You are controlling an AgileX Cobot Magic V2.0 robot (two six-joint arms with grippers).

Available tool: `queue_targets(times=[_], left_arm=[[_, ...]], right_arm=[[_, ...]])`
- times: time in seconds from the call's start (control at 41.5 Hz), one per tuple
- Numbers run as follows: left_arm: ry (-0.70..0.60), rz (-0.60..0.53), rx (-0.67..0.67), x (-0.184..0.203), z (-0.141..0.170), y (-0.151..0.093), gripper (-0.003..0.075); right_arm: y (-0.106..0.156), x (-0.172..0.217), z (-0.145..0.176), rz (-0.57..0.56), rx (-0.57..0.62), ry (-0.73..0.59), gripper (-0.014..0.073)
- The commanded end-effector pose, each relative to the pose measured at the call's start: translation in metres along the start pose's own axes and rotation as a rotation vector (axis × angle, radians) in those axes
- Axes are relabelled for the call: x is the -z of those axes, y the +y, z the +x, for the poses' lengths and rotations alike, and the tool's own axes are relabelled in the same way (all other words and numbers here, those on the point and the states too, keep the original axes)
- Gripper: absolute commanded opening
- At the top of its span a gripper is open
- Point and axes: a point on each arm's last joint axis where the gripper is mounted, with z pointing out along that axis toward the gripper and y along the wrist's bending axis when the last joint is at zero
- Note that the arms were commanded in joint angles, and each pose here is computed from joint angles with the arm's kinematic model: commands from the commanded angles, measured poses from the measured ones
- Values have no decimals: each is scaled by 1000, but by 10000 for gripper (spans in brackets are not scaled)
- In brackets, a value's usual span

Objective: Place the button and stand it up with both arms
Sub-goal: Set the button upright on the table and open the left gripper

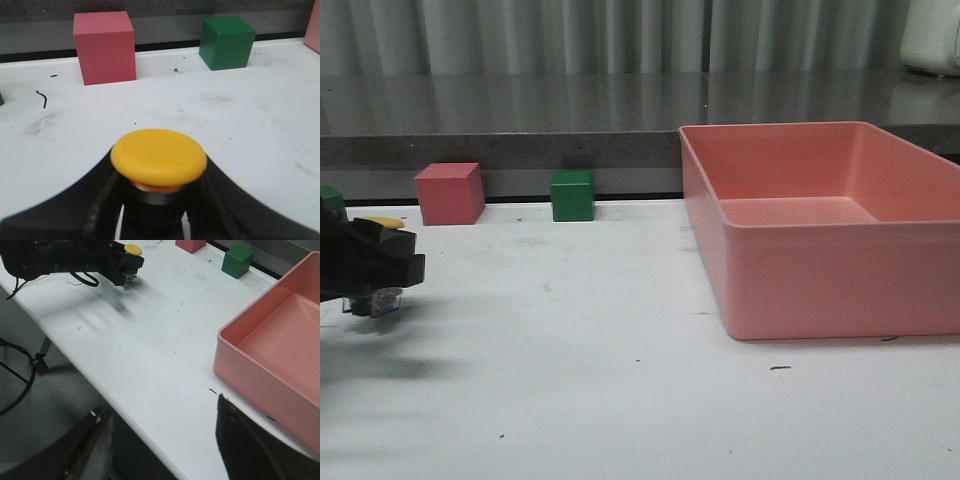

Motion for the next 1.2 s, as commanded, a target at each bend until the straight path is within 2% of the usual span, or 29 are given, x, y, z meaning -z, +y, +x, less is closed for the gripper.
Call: queue_targets(times=[0.0,0.434,0.506,0.723,0.819,1.012,1.181], left_arm=[[-288,22,16,3,-34,-4,150],[-288,22,16,3,-34,-4,170],[-283,22,16,4,-33,-3,219],[-258,20,15,9,-28,-3,449],[-251,16,16,10,-26,-2,518],[-233,-3,21,14,-22,0,513],[-224,42,6,24,-22,-4,513]], right_arm=[[0,4,-11,5,0,-82,466],[0,4,-11,5,0,-82,466],[0,4,-11,5,0,-82,466],[0,4,-11,5,0,-82,466],[0,4,-11,5,0,-82,466],[0,4,-11,5,0,-82,466],[0,4,-11,5,0,-82,466]])
